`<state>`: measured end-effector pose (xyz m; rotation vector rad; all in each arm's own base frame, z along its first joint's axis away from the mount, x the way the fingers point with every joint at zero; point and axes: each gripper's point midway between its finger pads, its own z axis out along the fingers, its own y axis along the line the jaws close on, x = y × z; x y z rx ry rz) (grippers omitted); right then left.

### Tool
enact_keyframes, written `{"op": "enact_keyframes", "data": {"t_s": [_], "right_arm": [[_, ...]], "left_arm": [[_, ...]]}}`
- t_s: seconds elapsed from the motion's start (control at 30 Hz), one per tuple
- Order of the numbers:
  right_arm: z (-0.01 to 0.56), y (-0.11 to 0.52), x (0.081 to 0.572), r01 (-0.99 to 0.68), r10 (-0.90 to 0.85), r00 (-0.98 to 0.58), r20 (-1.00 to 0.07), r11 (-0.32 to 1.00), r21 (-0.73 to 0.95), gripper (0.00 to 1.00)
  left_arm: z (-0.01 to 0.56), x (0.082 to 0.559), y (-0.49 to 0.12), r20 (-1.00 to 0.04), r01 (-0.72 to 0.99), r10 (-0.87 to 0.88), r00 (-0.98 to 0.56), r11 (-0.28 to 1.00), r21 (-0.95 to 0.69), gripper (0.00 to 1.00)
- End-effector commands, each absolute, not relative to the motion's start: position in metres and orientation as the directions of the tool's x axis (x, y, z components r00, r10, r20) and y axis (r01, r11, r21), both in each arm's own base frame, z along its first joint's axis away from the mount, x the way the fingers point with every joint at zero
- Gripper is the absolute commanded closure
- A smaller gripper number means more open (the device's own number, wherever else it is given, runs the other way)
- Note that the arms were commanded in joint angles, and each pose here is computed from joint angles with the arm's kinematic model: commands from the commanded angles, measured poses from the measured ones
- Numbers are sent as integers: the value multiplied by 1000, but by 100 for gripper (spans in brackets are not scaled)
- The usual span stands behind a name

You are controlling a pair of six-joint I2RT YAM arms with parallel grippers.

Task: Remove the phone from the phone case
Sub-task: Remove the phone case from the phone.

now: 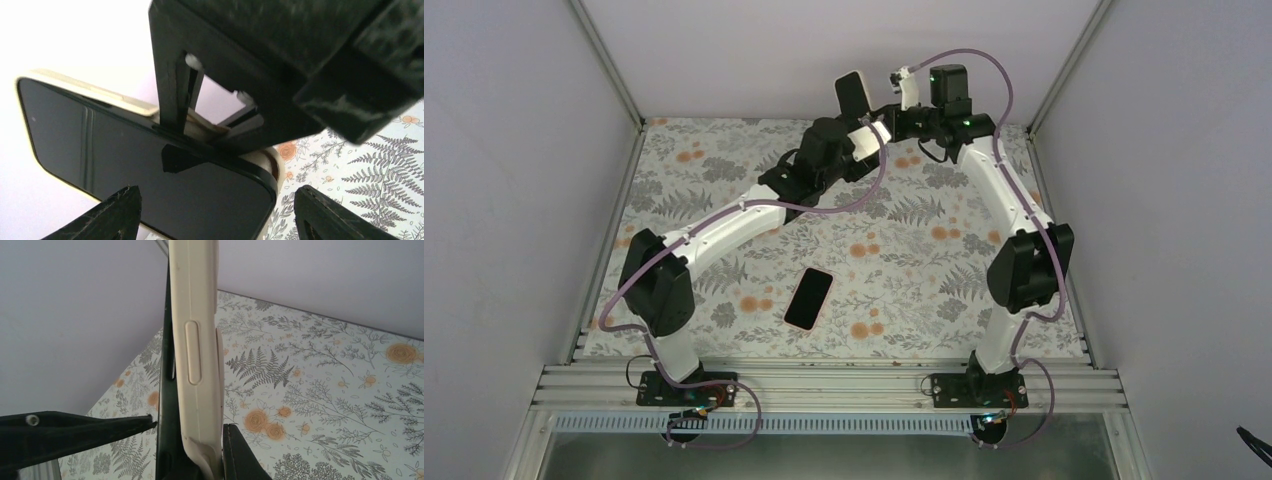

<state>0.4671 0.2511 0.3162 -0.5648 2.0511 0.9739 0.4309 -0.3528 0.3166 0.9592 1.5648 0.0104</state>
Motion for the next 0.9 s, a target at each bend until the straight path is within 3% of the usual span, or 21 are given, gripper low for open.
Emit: {"op": "enact_keyframes", "data": {"t_s": [0.0,0.5,0.87], "right_arm": [[369,255,453,-720,-17,-488,-873,572,392,97],[364,261,448,-731,-41,-477,-878,573,370,97],[375,256,443,-726,-34,-447,-894,598,340,97]], "left_arm": [[332,443,-344,-841,502,537,64,711,492,24],[348,442,-356,-888,586,458,47,707,395,25],[329,464,-342,-862,496,507,-8,750,437,32]]}}
